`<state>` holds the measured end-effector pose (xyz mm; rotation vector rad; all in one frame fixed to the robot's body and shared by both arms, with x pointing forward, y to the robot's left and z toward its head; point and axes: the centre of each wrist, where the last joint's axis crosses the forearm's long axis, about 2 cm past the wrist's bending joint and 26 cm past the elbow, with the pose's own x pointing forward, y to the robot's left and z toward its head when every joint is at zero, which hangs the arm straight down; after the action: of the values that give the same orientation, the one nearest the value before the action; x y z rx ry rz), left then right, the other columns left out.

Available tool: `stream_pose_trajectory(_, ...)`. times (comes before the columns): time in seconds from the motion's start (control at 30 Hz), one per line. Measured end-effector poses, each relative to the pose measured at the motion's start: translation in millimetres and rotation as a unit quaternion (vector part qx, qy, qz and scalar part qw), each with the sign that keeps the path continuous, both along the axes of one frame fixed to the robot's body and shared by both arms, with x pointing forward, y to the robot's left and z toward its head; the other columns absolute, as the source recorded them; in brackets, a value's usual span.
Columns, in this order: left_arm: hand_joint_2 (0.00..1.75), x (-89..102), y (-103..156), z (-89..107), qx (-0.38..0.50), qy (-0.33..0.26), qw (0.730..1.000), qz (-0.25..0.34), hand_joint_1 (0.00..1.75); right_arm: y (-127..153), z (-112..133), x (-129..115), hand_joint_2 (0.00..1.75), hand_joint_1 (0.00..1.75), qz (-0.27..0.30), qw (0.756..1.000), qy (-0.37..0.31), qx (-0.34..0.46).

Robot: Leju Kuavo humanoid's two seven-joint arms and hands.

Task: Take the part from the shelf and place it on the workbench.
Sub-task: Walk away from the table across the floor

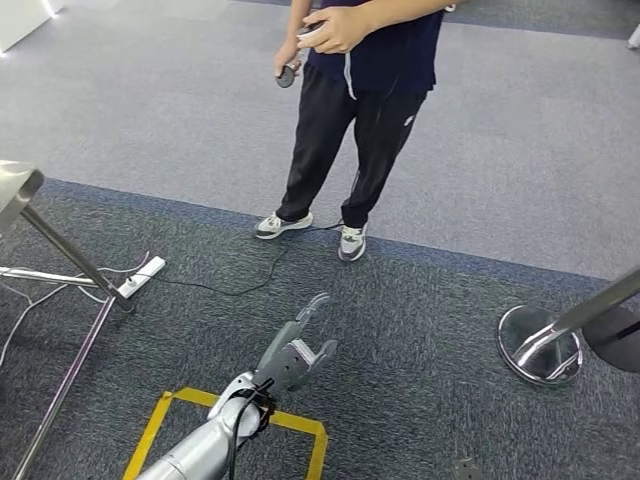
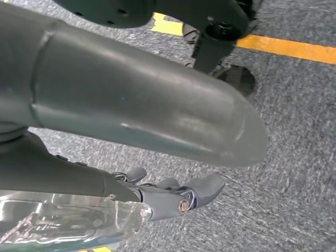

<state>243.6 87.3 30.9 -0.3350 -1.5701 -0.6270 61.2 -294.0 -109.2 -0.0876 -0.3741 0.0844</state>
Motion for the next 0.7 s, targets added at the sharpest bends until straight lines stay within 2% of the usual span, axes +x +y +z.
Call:
stream_pose_trajectory(0.17,1.75,-6.9,3,-18.8,0.045,0.054,0.997,0.033,0.00,1,0,1,0.00,0.00,0.000,1.000,0.004,-0.001)
stream_pose_trajectory(0.33,1.75,-19.2,19,-40.5,0.086,0.103,0.988,0.074,0.00,2,1,4,0.00,0.00,-0.001,1.000,0.001,-0.002)
stream_pose_trajectory(0.7,1.75,-32.3,48,-62.8,0.136,0.144,0.971,0.136,0.00,6,0,0,0.00,0.00,-0.009,1.000,0.003,0.002)
